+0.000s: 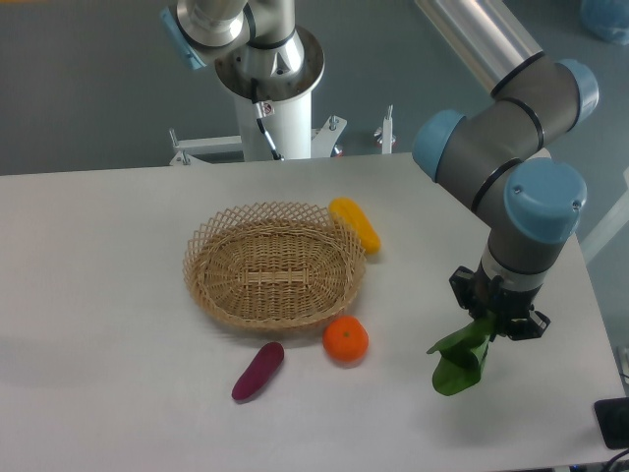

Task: Place the green vegetable on the table
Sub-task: 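Hold the green bok choy in the gripper beside the table edge, then carry the bok choy past the basket toward the open table area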

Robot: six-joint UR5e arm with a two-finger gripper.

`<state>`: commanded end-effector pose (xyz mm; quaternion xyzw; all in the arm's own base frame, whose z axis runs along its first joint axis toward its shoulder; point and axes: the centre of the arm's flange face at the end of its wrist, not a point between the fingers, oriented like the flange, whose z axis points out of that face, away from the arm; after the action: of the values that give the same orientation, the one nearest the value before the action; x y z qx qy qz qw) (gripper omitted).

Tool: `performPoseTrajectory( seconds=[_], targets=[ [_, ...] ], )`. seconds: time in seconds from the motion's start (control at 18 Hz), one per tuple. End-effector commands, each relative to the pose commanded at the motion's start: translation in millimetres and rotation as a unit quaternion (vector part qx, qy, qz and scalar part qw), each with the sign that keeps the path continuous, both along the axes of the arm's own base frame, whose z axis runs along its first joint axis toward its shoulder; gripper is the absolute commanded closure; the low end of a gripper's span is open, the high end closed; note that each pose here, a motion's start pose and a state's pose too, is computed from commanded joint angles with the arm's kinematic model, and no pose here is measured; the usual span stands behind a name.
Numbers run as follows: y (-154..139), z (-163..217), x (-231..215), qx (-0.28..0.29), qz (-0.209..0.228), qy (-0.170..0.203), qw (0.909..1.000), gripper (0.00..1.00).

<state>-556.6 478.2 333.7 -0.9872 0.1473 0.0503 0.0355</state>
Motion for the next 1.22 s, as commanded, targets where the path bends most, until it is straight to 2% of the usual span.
performPoseTrajectory(
  seconds=[0.39, 0.56, 0.72, 1.0, 1.22],
  targets=[
    [2, -1, 1, -0.001, 0.002, -0.001, 1.0000, 0.89],
    [12, -6, 13, -0.006, -0.008, -0.006, 0.9999, 0.89],
    [39, -6, 45, -0.005, -0.021, -0.011, 0.9997, 0.89],
    [78, -1, 121, -0.006, -0.052, -0.017, 0.9985, 0.89],
    [121, -1, 186, -0.005, -0.069, -0.020, 0.9974, 0.89]
  ],
)
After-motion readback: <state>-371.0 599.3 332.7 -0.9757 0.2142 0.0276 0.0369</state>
